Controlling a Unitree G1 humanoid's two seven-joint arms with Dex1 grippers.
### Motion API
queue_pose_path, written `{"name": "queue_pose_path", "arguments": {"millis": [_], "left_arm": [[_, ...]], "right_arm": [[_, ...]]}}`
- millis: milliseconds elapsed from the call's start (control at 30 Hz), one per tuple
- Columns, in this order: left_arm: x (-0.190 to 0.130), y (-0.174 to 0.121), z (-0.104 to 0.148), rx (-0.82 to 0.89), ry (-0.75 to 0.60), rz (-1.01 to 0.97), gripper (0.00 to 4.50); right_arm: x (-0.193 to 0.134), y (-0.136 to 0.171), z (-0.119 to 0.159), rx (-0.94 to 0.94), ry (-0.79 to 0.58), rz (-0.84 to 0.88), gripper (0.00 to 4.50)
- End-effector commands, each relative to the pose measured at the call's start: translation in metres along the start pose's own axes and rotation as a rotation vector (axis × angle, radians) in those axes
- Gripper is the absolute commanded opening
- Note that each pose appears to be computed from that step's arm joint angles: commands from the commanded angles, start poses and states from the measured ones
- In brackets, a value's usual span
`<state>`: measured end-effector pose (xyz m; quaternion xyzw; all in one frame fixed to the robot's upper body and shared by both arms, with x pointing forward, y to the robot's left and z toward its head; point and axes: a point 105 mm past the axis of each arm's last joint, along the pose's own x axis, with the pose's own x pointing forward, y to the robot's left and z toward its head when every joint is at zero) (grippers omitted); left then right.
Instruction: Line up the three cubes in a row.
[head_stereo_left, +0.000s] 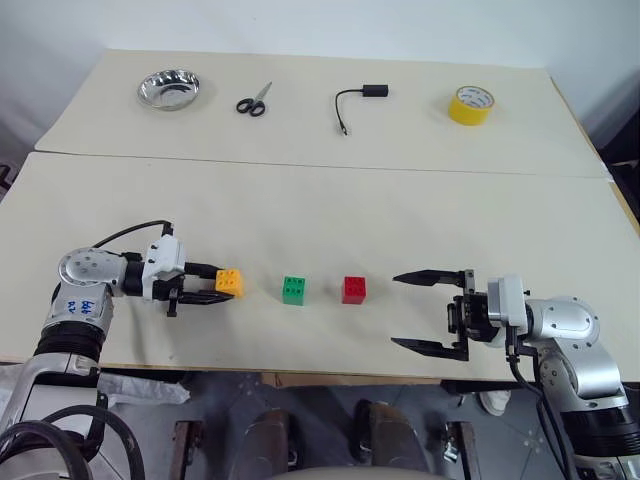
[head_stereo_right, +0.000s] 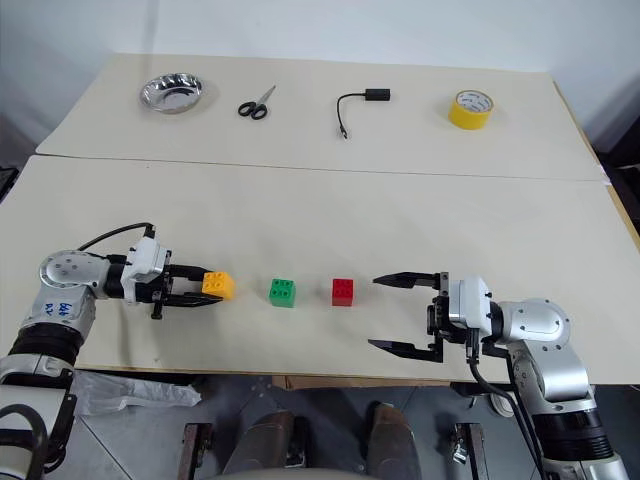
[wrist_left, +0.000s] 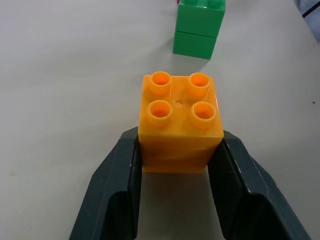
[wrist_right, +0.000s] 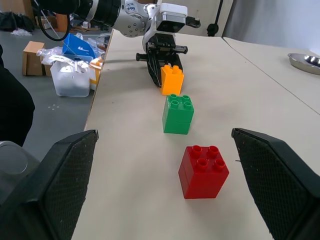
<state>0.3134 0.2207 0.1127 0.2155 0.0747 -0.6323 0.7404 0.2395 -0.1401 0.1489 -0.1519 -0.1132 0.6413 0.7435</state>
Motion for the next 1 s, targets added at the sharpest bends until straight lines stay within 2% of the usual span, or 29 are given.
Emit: {"name": "queue_pose_path", "arguments": {"millis": [33, 100, 200, 333, 367, 433, 500, 633, 700, 1000], "left_arm": [[-0.002, -0.014, -0.004, -0.055, 0.017, -0.13, 1.48], [-0.003, -0.013, -0.003, -0.069, 0.02, -0.129, 2.2], [-0.011, -0.009, 0.003, -0.076, 0.003, -0.104, 3.01], [-0.028, -0.007, 0.022, -0.045, -0.079, -0.039, 4.28], [-0.036, -0.009, 0.027, -0.05, -0.099, -0.015, 4.46], [-0.057, -0.015, 0.031, -0.091, -0.127, 0.062, 4.46], [-0.072, -0.018, 0.026, -0.132, -0.073, 0.152, 4.46], [-0.086, -0.028, 0.025, -0.099, 0.02, 0.207, 4.46], [-0.09, -0.032, 0.023, -0.075, 0.061, 0.231, 4.46], [-0.091, -0.035, 0.023, -0.002, 0.05, 0.317, 4.46]], "right_arm": [[0.0, -0.001, 0.007, -0.025, -0.009, 0.005, 4.5], [0.0, 0.0, 0.006, -0.021, -0.009, 0.01, 4.5], [0.0, 0.0, 0.004, -0.01, -0.007, 0.014, 4.5], [-0.005, -0.004, 0.002, 0.007, 0.0, -0.001, 4.5], [-0.007, -0.007, 0.002, 0.012, -0.002, -0.012, 4.5], [-0.014, -0.014, 0.006, 0.012, -0.009, -0.042, 4.5], [-0.02, -0.02, 0.009, -0.005, -0.003, -0.053, 4.5], [-0.031, -0.026, 0.015, -0.006, 0.046, -0.032, 4.5], [-0.036, -0.028, 0.015, -0.003, 0.071, -0.024, 4.5], [-0.039, -0.036, 0.012, -0.005, 0.087, 0.0, 4.5]]}}
